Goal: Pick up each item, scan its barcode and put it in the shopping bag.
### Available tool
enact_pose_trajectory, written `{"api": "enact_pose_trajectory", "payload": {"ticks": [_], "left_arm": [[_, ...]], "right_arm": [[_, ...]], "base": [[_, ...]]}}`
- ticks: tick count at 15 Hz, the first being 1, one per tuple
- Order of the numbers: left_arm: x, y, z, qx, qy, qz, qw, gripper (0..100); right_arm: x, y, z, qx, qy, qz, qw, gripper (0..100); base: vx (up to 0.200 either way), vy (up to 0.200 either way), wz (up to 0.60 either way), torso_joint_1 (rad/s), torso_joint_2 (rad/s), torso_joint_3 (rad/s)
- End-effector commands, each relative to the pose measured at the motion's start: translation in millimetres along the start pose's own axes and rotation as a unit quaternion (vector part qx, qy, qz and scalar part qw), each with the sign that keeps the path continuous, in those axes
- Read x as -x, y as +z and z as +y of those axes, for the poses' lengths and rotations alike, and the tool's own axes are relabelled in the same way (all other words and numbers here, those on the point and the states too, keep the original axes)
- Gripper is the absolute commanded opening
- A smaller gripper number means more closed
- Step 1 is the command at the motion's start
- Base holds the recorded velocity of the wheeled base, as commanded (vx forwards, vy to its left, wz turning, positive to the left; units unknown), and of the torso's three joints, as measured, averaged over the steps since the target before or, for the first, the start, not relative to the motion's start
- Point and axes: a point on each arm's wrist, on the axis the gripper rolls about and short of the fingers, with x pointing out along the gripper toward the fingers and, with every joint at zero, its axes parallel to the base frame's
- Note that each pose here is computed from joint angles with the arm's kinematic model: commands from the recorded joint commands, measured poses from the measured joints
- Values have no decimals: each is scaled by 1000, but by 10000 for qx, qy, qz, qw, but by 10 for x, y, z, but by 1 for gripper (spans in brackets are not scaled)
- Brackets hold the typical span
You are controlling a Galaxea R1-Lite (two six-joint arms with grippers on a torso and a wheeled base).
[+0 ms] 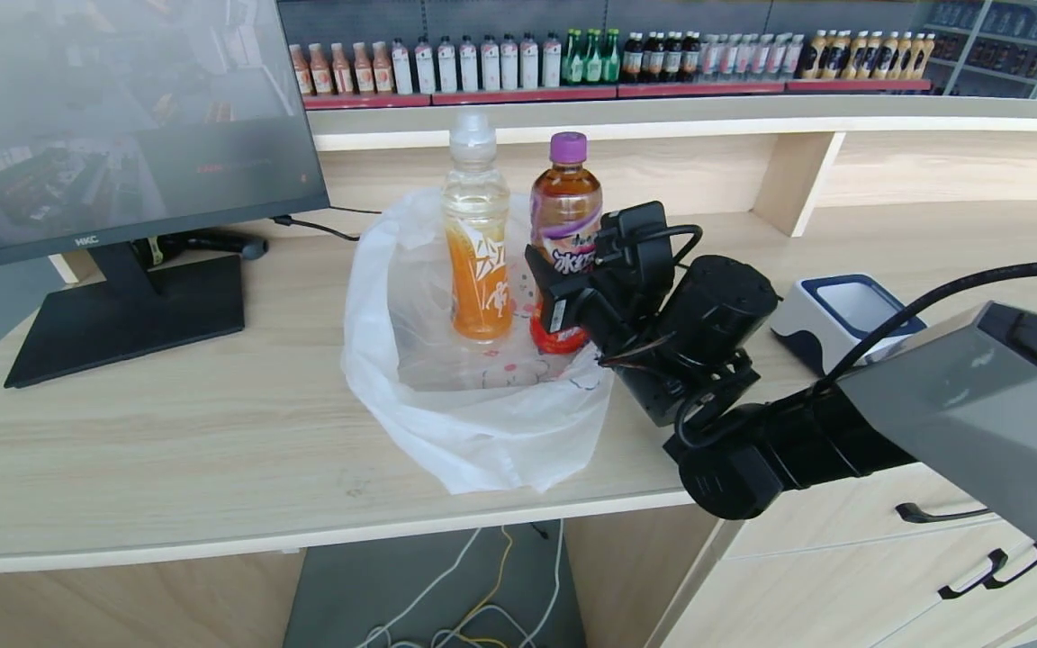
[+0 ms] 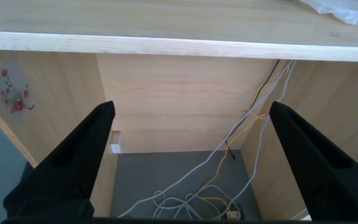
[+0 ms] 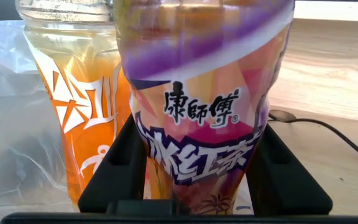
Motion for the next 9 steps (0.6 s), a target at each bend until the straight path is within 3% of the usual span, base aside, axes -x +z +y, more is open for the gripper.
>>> {"api": "enact_pose_trajectory", "payload": {"ticks": [1, 9], "left_arm": [[-1, 0, 0, -7, 1, 3, 10000, 100], [-1, 0, 0, 1, 9, 3, 10000, 100]], "right_arm": [[1, -29, 7, -1, 10, 39, 10000, 0], [52, -100, 19, -10, 38, 158, 9999, 0]], "base": [[0, 0, 0, 0, 0, 0], [0, 0, 0, 0, 0, 0]]}}
